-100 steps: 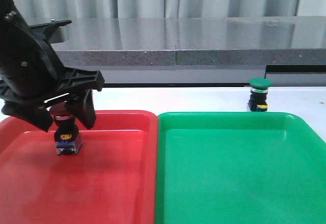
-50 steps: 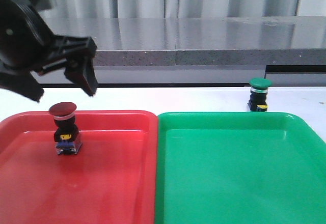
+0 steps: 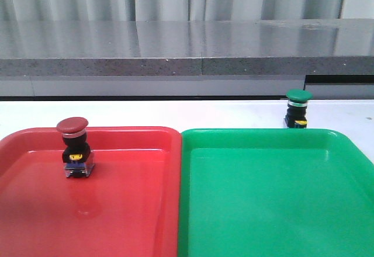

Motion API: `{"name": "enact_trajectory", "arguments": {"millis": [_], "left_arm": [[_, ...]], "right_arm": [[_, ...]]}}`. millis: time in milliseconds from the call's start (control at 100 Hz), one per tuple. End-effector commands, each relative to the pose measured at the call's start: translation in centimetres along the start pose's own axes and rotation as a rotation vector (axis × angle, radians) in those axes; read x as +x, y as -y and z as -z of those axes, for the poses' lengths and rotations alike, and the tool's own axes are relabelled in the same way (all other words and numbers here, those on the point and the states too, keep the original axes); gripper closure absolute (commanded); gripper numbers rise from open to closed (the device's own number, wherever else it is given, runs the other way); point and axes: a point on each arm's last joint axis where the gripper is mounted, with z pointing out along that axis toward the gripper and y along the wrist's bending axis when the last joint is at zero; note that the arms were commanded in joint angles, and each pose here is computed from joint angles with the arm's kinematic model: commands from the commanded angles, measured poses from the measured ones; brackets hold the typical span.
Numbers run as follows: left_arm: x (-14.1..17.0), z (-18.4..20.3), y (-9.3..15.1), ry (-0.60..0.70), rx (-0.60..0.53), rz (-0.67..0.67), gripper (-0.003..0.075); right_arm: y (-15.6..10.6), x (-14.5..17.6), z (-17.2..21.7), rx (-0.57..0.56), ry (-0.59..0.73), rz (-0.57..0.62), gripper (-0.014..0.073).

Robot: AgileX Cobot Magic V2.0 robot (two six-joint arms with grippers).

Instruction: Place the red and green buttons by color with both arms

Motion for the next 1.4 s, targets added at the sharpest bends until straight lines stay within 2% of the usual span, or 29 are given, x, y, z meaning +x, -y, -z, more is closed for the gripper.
{"name": "enact_trajectory", "arguments": {"millis": [0,120,240,380,570,1389], "left_arm": [[-1.1,2.7,0.1,0.191,0.043,0.001,0.0110],[0.9,5.4,-0.3,0.267,0.057,-0.036,0.0165],[3.1,7.9,-0.8,0.311,0.055,-0.098,0.0274],[5.0,10.2,-1.2,0.371,0.059,-0.121,0.0456],[6.0,11.8,-1.4,0.421,0.065,-0.120,0.0743],[6.0,11.8,-1.4,0.422,0.064,-0.125,0.0739]], "right_arm": [[0.0,-1.4,0.3,0.003,0.120,0.008,0.0654],[0.0,-1.4,0.3,0.003,0.120,0.008,0.0654],[0.0,-1.4,0.3,0.003,0.120,0.008,0.0654],[0.0,-1.4,0.3,0.003,0.120,0.008,0.0654],[0.0,-1.4,0.3,0.003,0.120,0.008,0.0654],[0.0,-1.4,0.3,0.003,0.120,0.008,0.0654]]}}
